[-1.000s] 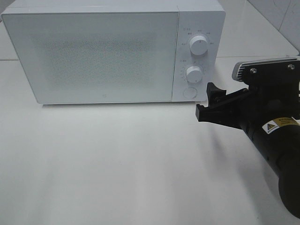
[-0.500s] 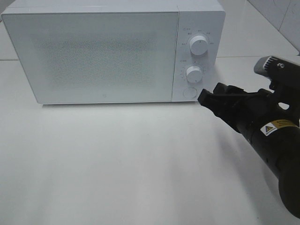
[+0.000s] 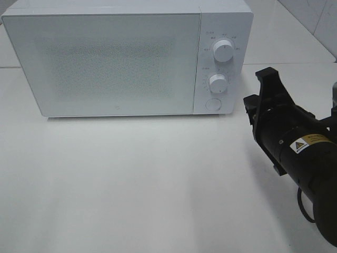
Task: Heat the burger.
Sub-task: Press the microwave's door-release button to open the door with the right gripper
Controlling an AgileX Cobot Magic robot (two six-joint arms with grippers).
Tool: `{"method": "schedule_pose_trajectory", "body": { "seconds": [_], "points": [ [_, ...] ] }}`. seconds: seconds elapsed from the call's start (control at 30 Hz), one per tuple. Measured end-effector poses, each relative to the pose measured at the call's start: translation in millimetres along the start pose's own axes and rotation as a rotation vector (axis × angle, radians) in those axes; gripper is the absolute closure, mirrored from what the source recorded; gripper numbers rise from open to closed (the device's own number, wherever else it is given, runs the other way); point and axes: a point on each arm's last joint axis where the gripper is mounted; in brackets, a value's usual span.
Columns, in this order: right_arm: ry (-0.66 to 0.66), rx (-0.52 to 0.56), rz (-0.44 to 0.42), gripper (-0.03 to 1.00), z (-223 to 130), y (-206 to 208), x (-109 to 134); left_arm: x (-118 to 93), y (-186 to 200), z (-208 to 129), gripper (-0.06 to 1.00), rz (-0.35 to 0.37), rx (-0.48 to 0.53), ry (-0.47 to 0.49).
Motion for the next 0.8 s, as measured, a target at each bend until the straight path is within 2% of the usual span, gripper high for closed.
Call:
{"method": "schedule_pose_trajectory", "body": {
  "seconds": [0.1,0.17,0.4,0.53,0.8],
  "points": [
    [-0.063,0.008,-0.006,0.89,-1,0,-1,0,0,0,-0.03,0.0,0.0,0.0],
    [-0.125,0.015,-0.023,0.97,-1,0,-2,0,0,0,-0.03,0.0,0.0,0.0],
    [-0.17,0.015,-0.031,0.97,-2,0,-3,0,0,0,-0.03,0.0,0.0,0.0],
    [-0.201,-0.016,-0.092,0.97,1,0,-8,0,0,0,-0.03,0.0,0.0,0.0],
    [-0.21,-0.054,-0.139,0.97,1,-3,-18,0,0,0,-0.03,0.0,0.0,0.0]
  ]
}}
Point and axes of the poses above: a point on each arm's last joint axis where the gripper is mounted, y pointing back along that axis away from the gripper, x along the wrist's bending axis when the last joint is at zero, z = x × y, and after that the axes turned 14 degrees about -y, right-handed
